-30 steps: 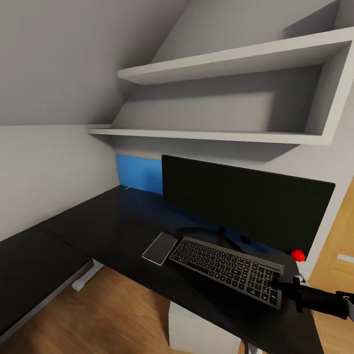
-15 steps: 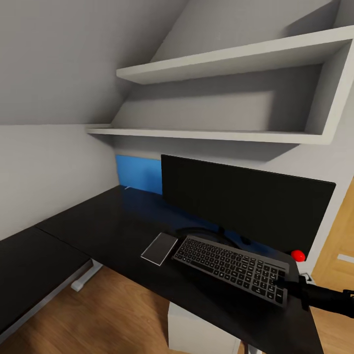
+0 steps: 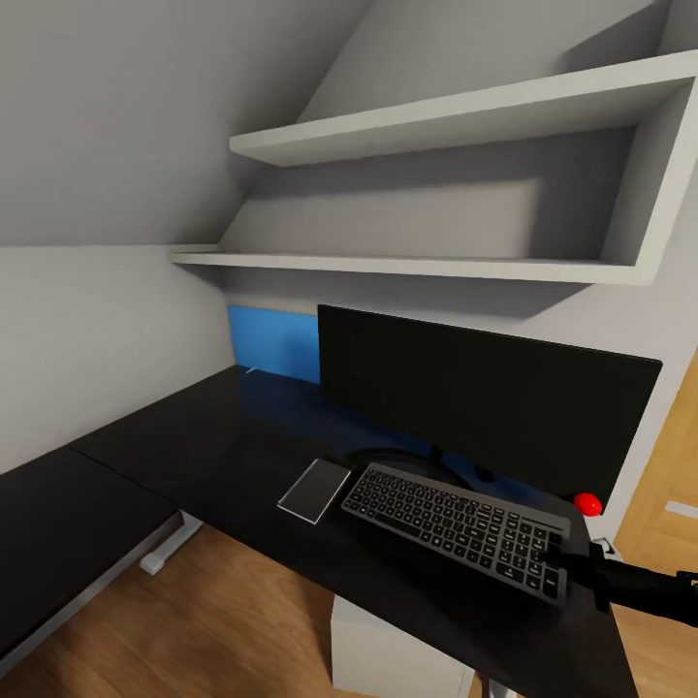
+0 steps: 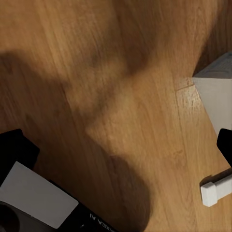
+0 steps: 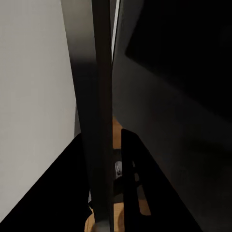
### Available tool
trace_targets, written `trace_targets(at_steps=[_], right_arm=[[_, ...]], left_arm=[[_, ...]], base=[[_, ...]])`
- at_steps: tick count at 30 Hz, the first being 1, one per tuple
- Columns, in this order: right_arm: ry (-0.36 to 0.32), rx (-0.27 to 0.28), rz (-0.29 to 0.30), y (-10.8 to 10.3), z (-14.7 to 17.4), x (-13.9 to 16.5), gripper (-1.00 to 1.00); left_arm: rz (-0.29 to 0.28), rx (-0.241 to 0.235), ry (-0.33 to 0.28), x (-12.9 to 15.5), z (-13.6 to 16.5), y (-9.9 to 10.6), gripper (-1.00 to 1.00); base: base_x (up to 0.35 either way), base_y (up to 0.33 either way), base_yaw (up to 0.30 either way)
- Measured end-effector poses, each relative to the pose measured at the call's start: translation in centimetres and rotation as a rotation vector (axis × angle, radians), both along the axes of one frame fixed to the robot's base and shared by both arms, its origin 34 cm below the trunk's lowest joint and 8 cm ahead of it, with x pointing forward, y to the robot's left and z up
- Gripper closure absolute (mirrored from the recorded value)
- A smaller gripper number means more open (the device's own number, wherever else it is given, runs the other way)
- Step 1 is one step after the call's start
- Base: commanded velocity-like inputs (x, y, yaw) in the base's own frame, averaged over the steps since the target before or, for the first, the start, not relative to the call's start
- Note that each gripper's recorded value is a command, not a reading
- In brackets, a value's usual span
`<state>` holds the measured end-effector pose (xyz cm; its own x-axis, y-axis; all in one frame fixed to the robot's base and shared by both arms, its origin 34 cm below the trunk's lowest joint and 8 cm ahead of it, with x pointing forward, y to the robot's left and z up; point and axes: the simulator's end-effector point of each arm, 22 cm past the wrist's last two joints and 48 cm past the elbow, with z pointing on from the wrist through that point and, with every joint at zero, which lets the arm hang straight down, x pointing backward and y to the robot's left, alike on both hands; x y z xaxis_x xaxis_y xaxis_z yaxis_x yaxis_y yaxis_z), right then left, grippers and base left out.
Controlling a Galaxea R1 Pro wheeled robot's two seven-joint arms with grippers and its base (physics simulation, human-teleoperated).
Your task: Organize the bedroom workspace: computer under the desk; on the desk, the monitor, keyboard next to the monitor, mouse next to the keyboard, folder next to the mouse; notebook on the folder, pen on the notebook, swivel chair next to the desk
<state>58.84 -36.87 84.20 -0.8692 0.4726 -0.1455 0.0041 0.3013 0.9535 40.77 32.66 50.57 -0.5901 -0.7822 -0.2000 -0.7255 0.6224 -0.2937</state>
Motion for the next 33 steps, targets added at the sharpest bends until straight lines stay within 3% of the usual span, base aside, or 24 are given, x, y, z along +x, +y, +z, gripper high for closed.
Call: trace_targets(at_steps=[10, 18, 33], right_arm=[[-0.029, 0.044, 0.008, 1.9, 0.9, 1.1, 1.00], [-0.024, 0.046, 0.009, 2.1, 0.7, 1.1, 1.00], [0.055, 0.059, -0.015, 1.7, -0.5, 0.6, 1.00]], left_arm=[[0.009, 0.010, -0.006, -0.4, -0.1, 0.3, -1.00], [0.015, 0.008, -0.007, -0.4, -0.1, 0.4, -1.00], [0.020, 0.006, -0.006, -0.5, -0.1, 0.4, -1.00]], base=[[-0.110, -0.013, 0.000], [-0.015, -0.001, 0.000], [0.000, 0.000, 0.000]])
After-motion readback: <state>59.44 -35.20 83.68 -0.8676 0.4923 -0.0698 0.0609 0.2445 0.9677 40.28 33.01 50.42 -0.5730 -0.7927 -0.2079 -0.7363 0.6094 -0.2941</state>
